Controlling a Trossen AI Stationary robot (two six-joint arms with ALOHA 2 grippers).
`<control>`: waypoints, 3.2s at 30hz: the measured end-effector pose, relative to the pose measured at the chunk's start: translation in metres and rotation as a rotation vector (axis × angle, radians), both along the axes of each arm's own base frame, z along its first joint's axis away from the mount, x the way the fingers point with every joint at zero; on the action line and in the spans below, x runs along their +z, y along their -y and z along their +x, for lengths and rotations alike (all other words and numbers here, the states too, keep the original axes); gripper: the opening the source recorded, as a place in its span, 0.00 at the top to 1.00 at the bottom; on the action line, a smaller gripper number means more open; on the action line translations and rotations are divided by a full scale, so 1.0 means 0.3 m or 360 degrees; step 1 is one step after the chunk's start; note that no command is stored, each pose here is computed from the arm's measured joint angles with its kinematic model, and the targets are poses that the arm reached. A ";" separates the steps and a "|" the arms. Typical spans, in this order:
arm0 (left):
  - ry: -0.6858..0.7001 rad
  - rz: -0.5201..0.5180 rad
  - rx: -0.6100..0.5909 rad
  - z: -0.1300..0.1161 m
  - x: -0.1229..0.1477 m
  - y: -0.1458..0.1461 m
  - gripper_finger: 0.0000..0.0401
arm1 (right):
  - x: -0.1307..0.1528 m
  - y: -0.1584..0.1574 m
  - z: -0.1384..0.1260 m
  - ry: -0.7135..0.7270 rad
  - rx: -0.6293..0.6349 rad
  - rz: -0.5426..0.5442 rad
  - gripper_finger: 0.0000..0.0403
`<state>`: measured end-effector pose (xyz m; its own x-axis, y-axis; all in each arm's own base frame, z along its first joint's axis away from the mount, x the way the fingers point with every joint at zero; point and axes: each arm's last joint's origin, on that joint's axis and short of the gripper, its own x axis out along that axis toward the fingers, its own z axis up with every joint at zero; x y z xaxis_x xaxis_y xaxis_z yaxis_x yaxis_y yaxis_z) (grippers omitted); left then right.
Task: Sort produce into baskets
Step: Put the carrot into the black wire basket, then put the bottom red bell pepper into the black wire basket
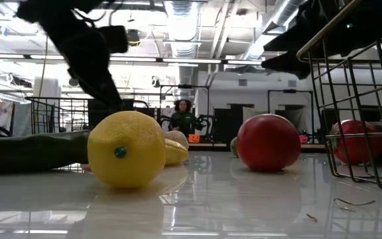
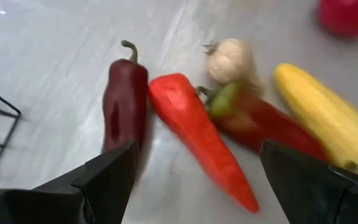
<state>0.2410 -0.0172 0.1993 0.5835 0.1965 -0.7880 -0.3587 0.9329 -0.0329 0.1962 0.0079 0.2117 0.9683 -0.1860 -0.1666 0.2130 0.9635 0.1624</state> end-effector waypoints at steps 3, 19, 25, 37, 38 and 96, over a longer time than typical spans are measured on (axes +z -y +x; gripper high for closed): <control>-0.0126 0.0068 -0.0039 0.073 0.008 -0.021 0.19 | -0.014 -0.012 0.012 -0.0029 0.0029 -0.0015 0.23; -0.0381 -0.0173 -0.0163 0.208 0.074 0.026 0.19 | -0.036 -0.054 -0.002 -0.0142 0.0043 0.0010 0.23; -0.0403 -0.0059 0.0051 0.192 0.053 0.116 0.19 | -0.035 -0.070 -0.009 -0.0143 0.0012 0.0006 0.23; -0.0567 0.0257 0.0166 0.190 -0.085 0.215 0.39 | -0.031 -0.075 -0.009 -0.0125 0.0024 0.0007 0.23; -0.0558 0.0259 0.0168 0.187 -0.098 0.212 0.41 | -0.031 -0.075 -0.009 -0.0126 0.0025 0.0007 0.23; -0.0019 0.0252 0.0778 -0.264 0.295 -0.377 0.34 | -0.004 -0.103 -0.007 0.0016 0.0068 0.0032 0.23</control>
